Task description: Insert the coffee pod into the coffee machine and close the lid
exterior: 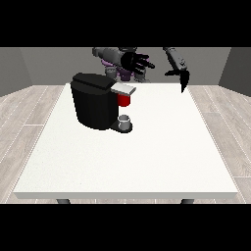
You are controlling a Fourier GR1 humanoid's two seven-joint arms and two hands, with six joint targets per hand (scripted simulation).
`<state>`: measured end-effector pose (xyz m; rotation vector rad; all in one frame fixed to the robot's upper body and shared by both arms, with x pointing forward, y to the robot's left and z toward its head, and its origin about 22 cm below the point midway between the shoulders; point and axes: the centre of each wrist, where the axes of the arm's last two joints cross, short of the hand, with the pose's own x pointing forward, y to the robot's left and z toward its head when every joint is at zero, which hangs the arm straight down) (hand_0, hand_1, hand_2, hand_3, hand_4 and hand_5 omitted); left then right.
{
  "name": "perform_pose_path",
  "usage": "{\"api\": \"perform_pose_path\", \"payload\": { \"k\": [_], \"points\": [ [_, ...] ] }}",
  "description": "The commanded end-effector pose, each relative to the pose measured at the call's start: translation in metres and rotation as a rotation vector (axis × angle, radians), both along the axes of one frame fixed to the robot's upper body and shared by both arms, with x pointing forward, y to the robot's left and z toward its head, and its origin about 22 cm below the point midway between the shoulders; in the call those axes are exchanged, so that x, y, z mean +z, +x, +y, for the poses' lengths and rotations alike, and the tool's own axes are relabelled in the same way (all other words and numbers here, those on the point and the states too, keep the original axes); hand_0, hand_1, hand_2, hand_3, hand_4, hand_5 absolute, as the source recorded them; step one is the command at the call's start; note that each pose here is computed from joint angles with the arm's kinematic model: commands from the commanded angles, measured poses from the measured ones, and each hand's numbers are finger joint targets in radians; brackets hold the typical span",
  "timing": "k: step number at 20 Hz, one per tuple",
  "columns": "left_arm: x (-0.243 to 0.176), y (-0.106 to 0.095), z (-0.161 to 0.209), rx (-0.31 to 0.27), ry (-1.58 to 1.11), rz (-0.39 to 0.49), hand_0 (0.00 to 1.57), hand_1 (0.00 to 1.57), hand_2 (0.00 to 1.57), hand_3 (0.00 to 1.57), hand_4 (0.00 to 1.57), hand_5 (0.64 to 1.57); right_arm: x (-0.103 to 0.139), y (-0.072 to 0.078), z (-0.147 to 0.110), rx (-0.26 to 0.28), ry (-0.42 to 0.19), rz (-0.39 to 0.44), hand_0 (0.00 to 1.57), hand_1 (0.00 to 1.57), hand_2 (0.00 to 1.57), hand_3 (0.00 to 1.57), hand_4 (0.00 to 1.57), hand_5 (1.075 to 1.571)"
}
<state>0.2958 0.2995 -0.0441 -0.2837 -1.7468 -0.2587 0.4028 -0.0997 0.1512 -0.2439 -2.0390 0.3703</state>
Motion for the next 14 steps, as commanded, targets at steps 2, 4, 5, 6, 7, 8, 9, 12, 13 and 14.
{"api": "perform_pose_path", "payload": {
  "k": [2, 4, 5, 6, 7, 8, 9, 12, 13, 14],
  "points": [
    [-0.008, -0.007, 0.017, 0.011, -0.009, 0.003, 0.00, 0.00, 0.00, 0.00, 0.36, 1.571, 0.021, 0.003, 0.017, 0.077, -0.011, -0.048, 0.00, 0.00, 0.00, 0.00, 0.38, 1.571],
    [-0.011, -0.009, 0.009, -0.009, -0.013, 0.013, 0.00, 0.00, 0.00, 0.00, 0.29, 1.571, -0.021, -0.006, 0.017, 0.094, -0.013, 0.009, 0.00, 0.00, 0.00, 0.00, 0.39, 1.571],
    [-0.029, -0.026, 0.017, 0.016, -0.021, 0.051, 0.00, 0.00, 0.00, 0.00, 0.34, 1.571, -0.029, -0.018, 0.021, 0.155, -0.012, 0.051, 0.00, 0.00, 0.00, 0.00, 0.43, 1.571],
    [-0.026, -0.018, -0.018, 0.016, -0.018, 0.075, 0.00, 0.00, 0.00, 0.00, 0.35, 1.571, -0.037, -0.016, 0.021, 0.153, -0.031, 0.094, 0.00, 0.00, 0.00, 0.00, 0.47, 1.571],
    [-0.020, -0.010, -0.007, 0.034, -0.038, 0.043, 0.00, 0.00, 0.00, 0.00, 0.39, 1.571, -0.051, -0.023, 0.020, 0.203, -0.055, 0.034, 0.00, 0.00, 0.00, 0.00, 0.47, 1.571],
    [-0.020, -0.012, 0.002, 0.000, -0.029, 0.012, 0.00, 0.00, 0.00, 0.00, 0.40, 1.571, -0.050, -0.022, 0.024, 0.189, -0.062, 0.023, 0.00, 0.00, 0.00, 0.00, 0.49, 1.571],
    [-0.020, -0.010, -0.014, -0.043, -0.011, 0.052, 0.00, 0.00, 0.00, 0.00, 0.37, 1.571, -0.068, -0.031, 0.027, 0.185, -0.065, 0.052, 0.00, 0.00, 0.00, 0.00, 0.49, 1.571],
    [-0.029, -0.020, -0.008, -0.002, -0.044, 0.080, 0.00, 0.00, 0.00, 0.00, 0.27, 1.571, -0.076, -0.045, 0.032, 0.384, -0.076, 0.062, 0.00, 0.00, 0.00, 0.00, 0.49, 1.571],
    [-0.032, -0.021, -0.008, -0.022, -0.029, 0.042, 0.00, 0.00, 0.00, 0.00, 0.17, 1.571, -0.089, -0.059, 0.037, 0.394, -0.051, 0.029, 0.00, 0.00, 0.00, 0.00, 0.51, 1.571],
    [-0.025, -0.009, -0.025, -0.045, -0.016, 0.042, 0.00, 0.00, 0.00, 0.00, 0.17, 1.571, -0.105, -0.076, 0.039, 0.393, 0.028, 0.086, 0.00, 0.00, 0.00, 0.00, 0.46, 1.571]
  ]
}}
